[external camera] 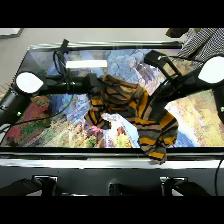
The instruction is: Fold the clothes and pants, and hang the long-sleeved shirts on hangers.
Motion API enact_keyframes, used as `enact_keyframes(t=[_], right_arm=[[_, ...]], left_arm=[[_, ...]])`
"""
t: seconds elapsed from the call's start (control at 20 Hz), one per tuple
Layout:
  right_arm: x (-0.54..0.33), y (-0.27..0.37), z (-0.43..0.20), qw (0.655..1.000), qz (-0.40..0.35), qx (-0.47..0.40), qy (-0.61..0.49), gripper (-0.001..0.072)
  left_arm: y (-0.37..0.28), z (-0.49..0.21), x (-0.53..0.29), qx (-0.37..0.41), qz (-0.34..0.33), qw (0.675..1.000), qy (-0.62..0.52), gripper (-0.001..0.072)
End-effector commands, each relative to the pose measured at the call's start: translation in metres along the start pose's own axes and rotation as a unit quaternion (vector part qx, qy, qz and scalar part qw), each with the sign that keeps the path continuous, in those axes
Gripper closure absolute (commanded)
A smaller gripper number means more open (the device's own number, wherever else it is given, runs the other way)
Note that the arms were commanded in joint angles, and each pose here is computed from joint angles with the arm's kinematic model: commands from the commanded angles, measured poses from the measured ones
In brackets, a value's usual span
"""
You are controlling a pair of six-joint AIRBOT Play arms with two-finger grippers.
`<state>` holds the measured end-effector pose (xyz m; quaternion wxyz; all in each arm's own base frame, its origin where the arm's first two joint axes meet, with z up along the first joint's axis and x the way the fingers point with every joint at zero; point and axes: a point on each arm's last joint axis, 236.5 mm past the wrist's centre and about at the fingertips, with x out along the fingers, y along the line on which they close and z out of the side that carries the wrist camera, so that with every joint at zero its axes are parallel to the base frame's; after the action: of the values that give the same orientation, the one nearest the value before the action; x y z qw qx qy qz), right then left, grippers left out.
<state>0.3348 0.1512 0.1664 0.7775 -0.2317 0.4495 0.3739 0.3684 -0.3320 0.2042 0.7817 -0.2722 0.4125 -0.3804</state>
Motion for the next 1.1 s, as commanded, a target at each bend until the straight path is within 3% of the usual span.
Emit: enact_keyframes(t=[0.0,0.45,0.5,0.6,0.65,0.9,1.05], right_arm=[[0.006,0.011,0.021,0.999,0.008,-0.024,-0.03,0.0696],[-0.011,0.009,0.022,0.998,-0.023,-0.043,-0.04,0.0696],[-0.015,0.009,0.022,0.998,-0.029,-0.045,-0.042,0.0696],[-0.021,0.01,0.022,0.997,-0.032,-0.053,-0.048,0.0696],[-0.022,0.011,0.022,0.997,-0.033,-0.054,-0.048,0.0696],[-0.023,0.02,0.022,0.993,-0.018,-0.101,-0.05,0.0695],[-0.023,0.022,0.022,0.988,-0.016,-0.145,-0.049,0.0693]], left_arm=[[-0.016,-0.032,0.015,0.03,0.003,0.999,0.038,0.069],[0.013,-0.056,0.018,0.119,0.052,0.988,0.081,0.0677],[0.018,-0.055,0.015,0.123,0.06,0.987,0.084,0.0572],[0.025,-0.045,0.006,0.117,0.068,0.988,0.073,0.0149],[0.027,-0.035,-0.003,0.12,0.071,0.988,0.06,0.0056],[0.044,0.02,-0.078,0.174,0.108,0.979,-0.02,0.003],[0.068,0.018,-0.109,0.275,0.134,0.952,0.013,0.0036]])
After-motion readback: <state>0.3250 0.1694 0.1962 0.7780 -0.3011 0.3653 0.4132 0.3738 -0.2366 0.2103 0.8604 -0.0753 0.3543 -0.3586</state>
